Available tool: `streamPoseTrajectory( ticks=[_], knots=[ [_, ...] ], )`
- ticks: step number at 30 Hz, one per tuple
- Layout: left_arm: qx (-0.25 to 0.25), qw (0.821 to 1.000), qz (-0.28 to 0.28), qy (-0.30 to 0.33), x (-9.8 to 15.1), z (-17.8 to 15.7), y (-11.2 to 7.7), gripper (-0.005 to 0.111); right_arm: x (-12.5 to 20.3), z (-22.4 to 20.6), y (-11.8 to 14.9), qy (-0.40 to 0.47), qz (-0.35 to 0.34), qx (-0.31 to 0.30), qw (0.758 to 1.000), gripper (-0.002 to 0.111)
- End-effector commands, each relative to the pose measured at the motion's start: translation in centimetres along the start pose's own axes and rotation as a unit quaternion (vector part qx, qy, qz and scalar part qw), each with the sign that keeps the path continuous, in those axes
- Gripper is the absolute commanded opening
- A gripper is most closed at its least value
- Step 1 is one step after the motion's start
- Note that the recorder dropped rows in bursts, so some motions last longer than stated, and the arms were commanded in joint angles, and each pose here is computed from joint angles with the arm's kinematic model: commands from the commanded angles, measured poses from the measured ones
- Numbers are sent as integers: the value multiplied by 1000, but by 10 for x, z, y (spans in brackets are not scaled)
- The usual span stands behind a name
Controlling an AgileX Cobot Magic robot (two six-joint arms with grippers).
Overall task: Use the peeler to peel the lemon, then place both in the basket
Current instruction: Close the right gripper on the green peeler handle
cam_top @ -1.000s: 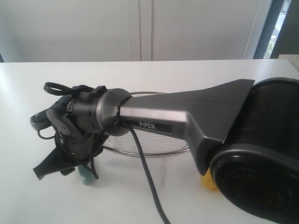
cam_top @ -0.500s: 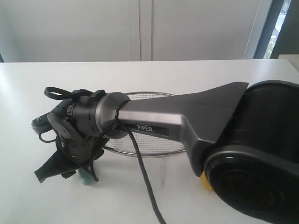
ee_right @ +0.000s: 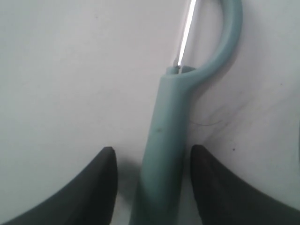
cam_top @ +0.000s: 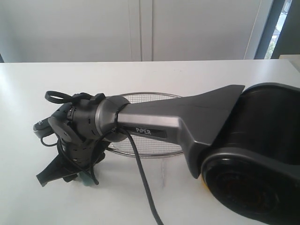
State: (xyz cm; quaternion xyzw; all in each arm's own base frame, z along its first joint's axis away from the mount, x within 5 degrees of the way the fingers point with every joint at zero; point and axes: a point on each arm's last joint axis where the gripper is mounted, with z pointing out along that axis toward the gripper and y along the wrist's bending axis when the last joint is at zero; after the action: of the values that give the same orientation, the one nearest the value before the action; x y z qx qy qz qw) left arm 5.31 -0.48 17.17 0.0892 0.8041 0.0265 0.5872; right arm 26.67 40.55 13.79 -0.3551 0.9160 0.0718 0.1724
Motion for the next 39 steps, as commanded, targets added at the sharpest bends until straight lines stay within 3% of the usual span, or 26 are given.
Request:
streamPoseTrajectory(
  ticks=[1, 9, 17, 30, 39],
  knots=[
    [1, 1000, -7, 1, 1, 0, 0, 0, -2, -1, -4, -1, 7, 1, 1000, 47],
    [1, 1000, -7, 1, 1, 0, 0, 0, -1, -1, -4, 6, 7, 4, 1000, 44],
    [1, 1000, -7, 1, 1, 0, 0, 0, 1, -1, -5, 13, 7, 6, 1000, 23],
    [1, 1000, -7, 1, 1, 0, 0, 0, -3, -9, -5, 3, 7, 4, 1000, 1],
    [1, 1000, -7, 1, 1, 0, 0, 0, -14, -38, -4, -36, 9, -7, 999, 0]
  ],
)
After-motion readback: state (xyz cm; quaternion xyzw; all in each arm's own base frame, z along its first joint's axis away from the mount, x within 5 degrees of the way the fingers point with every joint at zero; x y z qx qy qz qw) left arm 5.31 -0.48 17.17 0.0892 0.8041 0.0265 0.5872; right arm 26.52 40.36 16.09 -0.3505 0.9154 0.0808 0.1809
